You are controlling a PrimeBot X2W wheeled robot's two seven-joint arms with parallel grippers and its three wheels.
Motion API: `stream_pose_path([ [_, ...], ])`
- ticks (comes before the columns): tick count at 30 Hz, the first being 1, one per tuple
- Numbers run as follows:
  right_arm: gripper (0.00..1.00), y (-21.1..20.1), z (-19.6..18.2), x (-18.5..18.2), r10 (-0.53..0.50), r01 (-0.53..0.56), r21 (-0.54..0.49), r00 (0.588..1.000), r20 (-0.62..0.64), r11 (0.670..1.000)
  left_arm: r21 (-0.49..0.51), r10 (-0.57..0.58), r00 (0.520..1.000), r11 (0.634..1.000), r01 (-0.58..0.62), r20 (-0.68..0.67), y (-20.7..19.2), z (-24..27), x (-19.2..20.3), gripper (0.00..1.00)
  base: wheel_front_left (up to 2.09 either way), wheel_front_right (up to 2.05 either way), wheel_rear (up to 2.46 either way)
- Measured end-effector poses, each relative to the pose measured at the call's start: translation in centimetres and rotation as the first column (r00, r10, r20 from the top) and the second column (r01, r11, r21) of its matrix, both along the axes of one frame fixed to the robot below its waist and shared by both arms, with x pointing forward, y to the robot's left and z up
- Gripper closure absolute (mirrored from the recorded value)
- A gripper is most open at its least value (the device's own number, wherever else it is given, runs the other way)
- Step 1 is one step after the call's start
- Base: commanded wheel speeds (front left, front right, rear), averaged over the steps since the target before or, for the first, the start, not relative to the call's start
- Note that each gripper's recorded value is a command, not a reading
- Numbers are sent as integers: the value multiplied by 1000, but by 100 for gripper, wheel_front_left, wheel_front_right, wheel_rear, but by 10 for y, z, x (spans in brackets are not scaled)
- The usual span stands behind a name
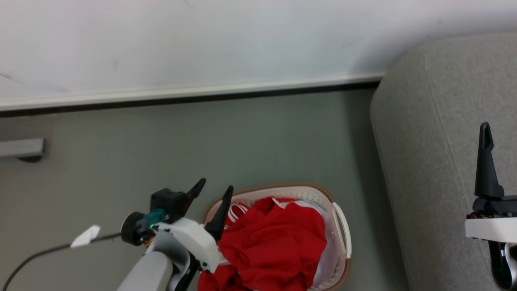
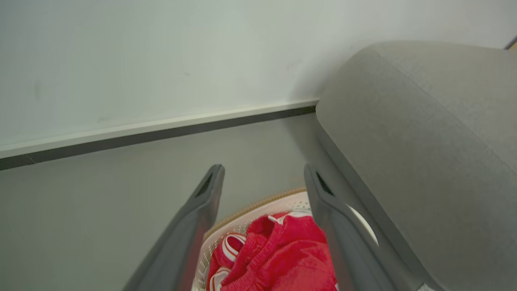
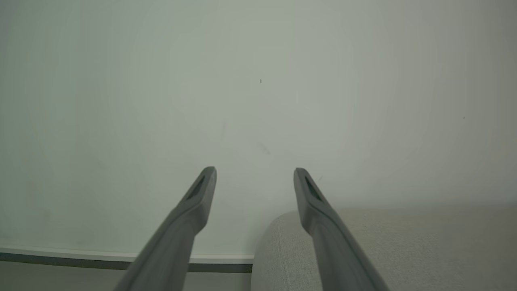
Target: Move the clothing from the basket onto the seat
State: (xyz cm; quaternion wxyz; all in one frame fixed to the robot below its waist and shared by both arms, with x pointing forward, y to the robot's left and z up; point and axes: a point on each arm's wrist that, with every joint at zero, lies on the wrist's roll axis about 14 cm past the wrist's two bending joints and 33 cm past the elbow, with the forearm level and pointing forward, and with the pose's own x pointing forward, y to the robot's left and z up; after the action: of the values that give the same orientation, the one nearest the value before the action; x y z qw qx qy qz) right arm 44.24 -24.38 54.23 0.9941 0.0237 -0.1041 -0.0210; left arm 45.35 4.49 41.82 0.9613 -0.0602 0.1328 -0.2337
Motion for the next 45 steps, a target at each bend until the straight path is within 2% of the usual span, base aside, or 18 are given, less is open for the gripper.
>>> stream_pose_path([
  [3, 0, -3, -14, 6, -18, 18, 4, 999, -30, 1000, 70, -78, 989, 994, 87, -127, -15, -42, 0, 0, 0, 0, 0],
  [7, 0, -9, -28, 12, -43, 43, 1, 997, -59, 999, 137, -165, 945, 968, 210, -282, -32, -92, -7, 0, 0, 0, 0],
  [14, 0, -17, -53, 22, -79, 79, -2, 991, -112, 997, 221, -276, 835, 881, 417, -476, -53, -164, -23, 0, 0, 0, 0],
  [20, 0, -21, -79, 29, -98, 97, -15, 981, -169, 995, 276, -278, 741, 802, 529, -612, -46, -220, -29, 0, 0, 0, 0],
  [23, 0, -23, -89, 33, -104, 101, -24, 976, -190, 995, 318, -260, 697, 748, 583, -668, -34, -246, -31, 0, 0, 0, 0],
  [27, 0, -28, -104, 36, -115, 111, -32, 968, -222, 993, 341, -258, 659, 692, 637, -707, -28, -271, -31, 0, 0, 0, 0],
  [32, 0, -33, -118, 37, -127, 127, -18, 960, -250, 992, 349, -264, 642, 662, 664, -720, -34, -291, -28, 0, 0, 0, 0],
  [37, 0, -36, -129, 37, -131, 134, -8, 952, -275, 991, 358, -259, 607, 613, 704, -751, -33, -309, -29, 0, 0, 0, 0],
  [38, 0, -36, -130, 38, -131, 134, -9, 952, -276, 991, 366, -252, 605, 604, 708, -756, -29, -313, -27, 5, 0, 0, 0],
  [39, 0, -38, -131, 38, -134, 137, -9, 951, -278, 991, 369, -247, 602, 599, 711, -759, -27, -316, -26, 54, 0, 0, 0],
  [40, 0, -38, -132, 38, -135, 138, -11, 950, -281, 990, 365, -251, 597, 595, 716, -762, -28, -318, -27, 82, 0, 0, 0],
  [41, 0, -39, -134, 38, -138, 140, -12, 948, -285, 990, 342, -267, 578, 592, 729, -771, -33, -319, -34, 100, 0, 0, 0],
  [43, 0, -40, -134, 37, -140, 142, -11, 948, -287, 990, 313, -287, 562, 599, 737, -776, -42, -318, -46, 100, 0, 0, 0],
  [45, 0, -41, -131, 37, -144, 147, -8, 949, -281, 989, 311, -306, 580, 612, 727, -755, -47, -311, -42, 100, 0, 0, 0],
])
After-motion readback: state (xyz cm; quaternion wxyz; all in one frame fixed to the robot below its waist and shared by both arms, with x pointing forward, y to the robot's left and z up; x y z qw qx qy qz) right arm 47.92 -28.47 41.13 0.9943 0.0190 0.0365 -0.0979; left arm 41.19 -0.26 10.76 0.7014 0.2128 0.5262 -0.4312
